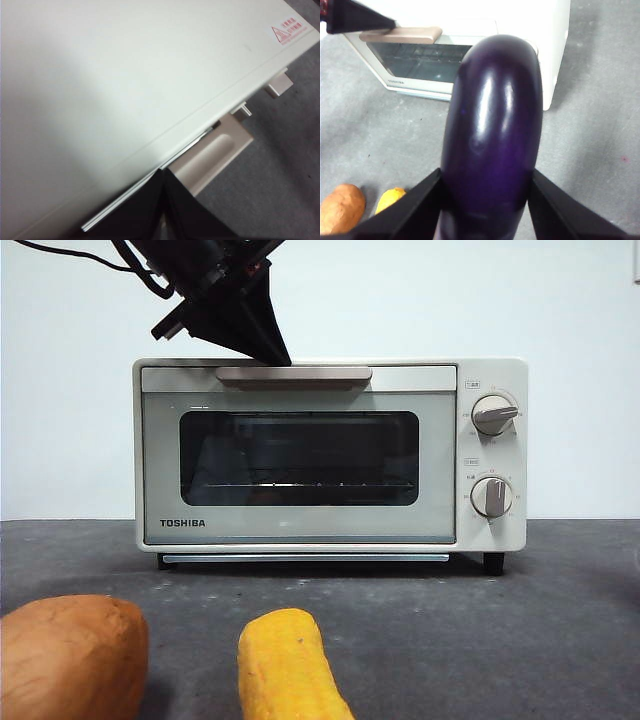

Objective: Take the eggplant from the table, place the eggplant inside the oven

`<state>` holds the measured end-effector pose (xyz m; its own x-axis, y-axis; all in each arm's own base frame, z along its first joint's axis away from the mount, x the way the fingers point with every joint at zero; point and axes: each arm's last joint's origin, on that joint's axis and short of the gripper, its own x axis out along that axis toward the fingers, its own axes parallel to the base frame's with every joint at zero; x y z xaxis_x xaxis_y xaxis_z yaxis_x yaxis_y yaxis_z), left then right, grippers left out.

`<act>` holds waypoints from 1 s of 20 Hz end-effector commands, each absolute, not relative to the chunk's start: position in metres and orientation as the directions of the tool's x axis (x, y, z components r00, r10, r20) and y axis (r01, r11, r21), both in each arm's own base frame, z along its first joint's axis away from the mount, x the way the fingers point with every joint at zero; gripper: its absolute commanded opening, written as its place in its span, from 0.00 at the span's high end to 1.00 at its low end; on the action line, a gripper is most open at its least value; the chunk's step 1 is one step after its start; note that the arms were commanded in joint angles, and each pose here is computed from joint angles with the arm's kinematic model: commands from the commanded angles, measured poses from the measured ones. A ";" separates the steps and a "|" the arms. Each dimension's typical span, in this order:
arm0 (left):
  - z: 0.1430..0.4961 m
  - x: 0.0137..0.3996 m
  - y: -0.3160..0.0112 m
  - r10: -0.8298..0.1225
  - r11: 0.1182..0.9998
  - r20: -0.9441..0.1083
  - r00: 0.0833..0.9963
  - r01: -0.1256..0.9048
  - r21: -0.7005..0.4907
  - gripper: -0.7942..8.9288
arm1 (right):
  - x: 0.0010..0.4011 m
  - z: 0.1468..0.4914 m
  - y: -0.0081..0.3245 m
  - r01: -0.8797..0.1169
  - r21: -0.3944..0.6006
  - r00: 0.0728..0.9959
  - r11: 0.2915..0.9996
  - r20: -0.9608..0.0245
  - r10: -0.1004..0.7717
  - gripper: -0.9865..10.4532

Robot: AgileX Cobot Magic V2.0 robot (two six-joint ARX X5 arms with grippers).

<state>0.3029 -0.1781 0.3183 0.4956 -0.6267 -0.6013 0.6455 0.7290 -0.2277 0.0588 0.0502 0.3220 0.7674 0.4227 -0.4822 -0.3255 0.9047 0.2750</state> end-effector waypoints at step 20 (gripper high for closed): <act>0.293 0.243 -0.200 -0.465 0.665 -0.879 0.102 0.695 -0.271 0.91 | 0.060 0.336 0.056 -0.481 0.259 0.749 0.838 -0.375 0.546 0.82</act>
